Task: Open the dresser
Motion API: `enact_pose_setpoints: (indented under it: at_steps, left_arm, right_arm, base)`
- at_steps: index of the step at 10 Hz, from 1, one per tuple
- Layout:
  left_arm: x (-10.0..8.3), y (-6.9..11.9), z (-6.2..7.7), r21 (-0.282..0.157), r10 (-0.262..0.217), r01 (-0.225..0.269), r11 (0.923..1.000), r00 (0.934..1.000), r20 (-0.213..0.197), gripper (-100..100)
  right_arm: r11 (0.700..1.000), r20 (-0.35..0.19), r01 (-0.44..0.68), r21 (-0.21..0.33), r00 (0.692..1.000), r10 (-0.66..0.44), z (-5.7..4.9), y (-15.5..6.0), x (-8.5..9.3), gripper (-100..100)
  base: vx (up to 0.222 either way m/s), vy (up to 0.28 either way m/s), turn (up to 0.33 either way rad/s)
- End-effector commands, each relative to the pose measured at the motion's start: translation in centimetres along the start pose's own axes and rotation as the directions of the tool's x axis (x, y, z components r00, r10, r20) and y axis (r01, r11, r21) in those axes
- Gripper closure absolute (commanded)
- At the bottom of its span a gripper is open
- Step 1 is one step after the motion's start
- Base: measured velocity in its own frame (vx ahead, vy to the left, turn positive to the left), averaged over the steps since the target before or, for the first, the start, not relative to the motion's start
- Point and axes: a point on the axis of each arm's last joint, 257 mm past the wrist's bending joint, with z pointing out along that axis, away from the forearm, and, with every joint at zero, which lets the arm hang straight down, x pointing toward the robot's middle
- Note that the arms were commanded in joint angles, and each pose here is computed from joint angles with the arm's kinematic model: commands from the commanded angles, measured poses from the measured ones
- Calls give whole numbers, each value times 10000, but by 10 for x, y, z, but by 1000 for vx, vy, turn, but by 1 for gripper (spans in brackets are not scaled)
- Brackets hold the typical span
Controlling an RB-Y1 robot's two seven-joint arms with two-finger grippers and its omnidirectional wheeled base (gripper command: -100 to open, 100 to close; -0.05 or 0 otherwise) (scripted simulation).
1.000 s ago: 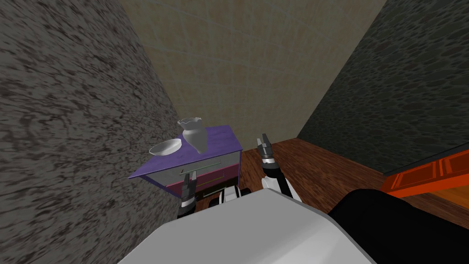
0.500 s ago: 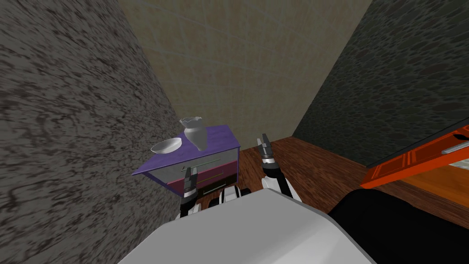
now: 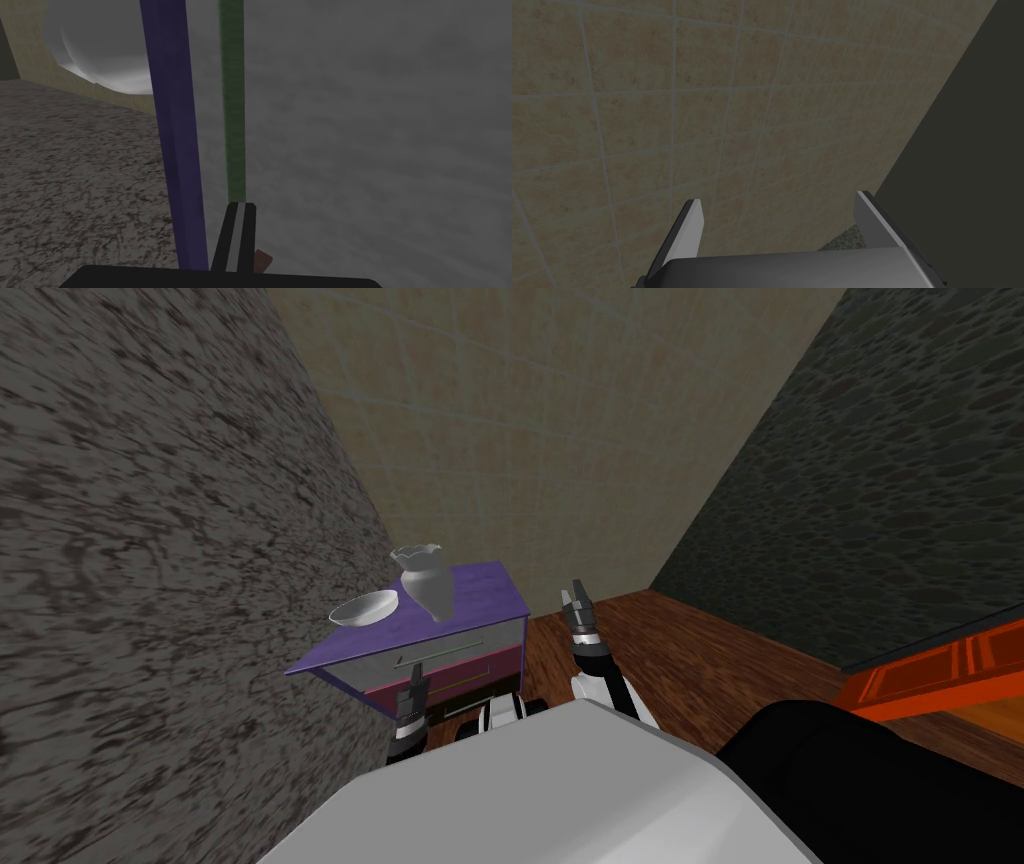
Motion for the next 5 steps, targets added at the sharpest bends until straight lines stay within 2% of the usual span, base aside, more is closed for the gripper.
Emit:
enact_pose_setpoints:
  at_steps: [1, 3, 4, 5]
  left_arm:
    - [1, -6, -19, 15, -125, 125, 9999, 9998, -163, 100]
    - [3, -12, -34, 11, -229, 230, 9997, 9993, -282, 100]
    - [2, -9, -28, -8, -184, 183, 9998, 9995, -243, 100]
    - [-7, -11, -26, 50, 35, -32, 10000, 9989, -473, -100]
  right_arm:
    - [10000, 0, 0, 0, 10000, 0, 0, 0, 0, 0]
    - [10000, 0, -1, -1, 10000, 1, 0, 0, 0, 0]
    - [10000, 0, -1, -1, 10000, 1, 0, 0, 0, 0]
    - [10000, 0, -1, -2, 10000, 1, 0, 0, 0, 0]
  base:
    - [65, -16, 84]
    - [61, -17, 64]
    - [25, -6, 12]
    - [-1, -11, -1]
